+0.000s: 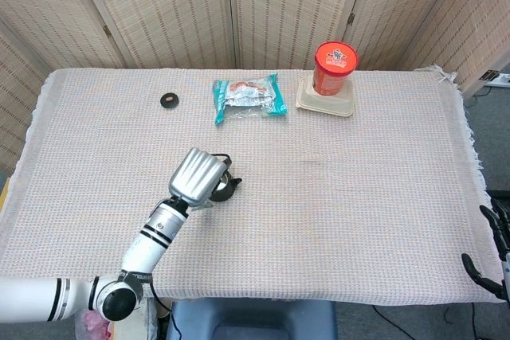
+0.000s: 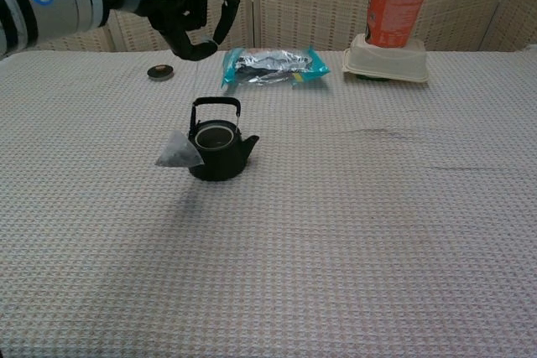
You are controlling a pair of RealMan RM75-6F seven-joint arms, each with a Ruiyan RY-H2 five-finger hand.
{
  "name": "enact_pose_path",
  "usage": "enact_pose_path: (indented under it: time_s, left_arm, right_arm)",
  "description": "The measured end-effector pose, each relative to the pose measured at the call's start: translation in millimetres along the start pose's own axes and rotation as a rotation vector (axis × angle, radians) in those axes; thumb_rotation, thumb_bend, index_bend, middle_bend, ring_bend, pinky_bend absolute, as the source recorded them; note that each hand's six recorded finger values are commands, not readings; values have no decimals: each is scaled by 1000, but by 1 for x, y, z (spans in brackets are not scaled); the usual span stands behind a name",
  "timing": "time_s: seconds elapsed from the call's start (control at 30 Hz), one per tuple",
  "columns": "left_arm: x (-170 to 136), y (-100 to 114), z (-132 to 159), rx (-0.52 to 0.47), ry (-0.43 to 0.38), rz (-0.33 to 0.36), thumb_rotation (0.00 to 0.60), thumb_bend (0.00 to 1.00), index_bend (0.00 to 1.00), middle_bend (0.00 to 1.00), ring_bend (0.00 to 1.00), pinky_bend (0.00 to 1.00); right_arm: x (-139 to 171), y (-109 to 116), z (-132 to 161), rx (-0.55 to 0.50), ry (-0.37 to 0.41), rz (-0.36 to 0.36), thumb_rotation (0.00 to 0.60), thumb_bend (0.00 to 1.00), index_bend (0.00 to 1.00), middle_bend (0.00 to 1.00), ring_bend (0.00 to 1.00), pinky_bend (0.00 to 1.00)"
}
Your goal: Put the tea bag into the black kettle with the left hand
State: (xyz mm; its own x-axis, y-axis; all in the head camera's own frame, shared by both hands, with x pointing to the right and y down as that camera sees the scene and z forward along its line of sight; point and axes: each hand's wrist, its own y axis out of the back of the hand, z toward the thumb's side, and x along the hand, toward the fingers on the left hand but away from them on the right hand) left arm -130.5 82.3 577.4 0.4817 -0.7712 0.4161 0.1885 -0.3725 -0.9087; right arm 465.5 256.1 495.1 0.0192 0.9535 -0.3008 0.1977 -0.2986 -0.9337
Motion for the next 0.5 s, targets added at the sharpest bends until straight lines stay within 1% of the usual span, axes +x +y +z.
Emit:
enact_pose_path:
  time_s: [0.13, 0.23, 0.3, 0.4, 0.5]
  left_arm:
    - [11, 6, 1, 15, 4, 6, 600, 435, 600, 1000, 1000, 1000]
    - [18, 10, 1, 58, 2, 18, 600, 436, 601, 1000, 1000, 1000]
    - [22, 13, 1, 105, -2, 36, 600, 436, 601, 1000, 1000, 1000]
    - [27, 16, -2, 159, 13, 59, 600, 436, 603, 1000, 1000, 1000]
    - [30, 16, -4, 167, 22, 65, 600, 436, 603, 1000, 1000, 1000]
  right_arm:
    - [-3, 2, -4, -10, -18, -6, 600, 269, 0, 0, 0, 0]
    - [-4, 2, -6, -13, -32, -5, 600, 269, 0, 0, 0, 0]
    - [-5, 1, -8, -12, -41, 2, 600, 269, 0, 0, 0, 0]
    - [-7, 0, -9, -8, -53, 3, 600, 268, 0, 0, 0, 0]
    - [-9, 0, -10, -4, -64, 0, 600, 269, 0, 0, 0, 0]
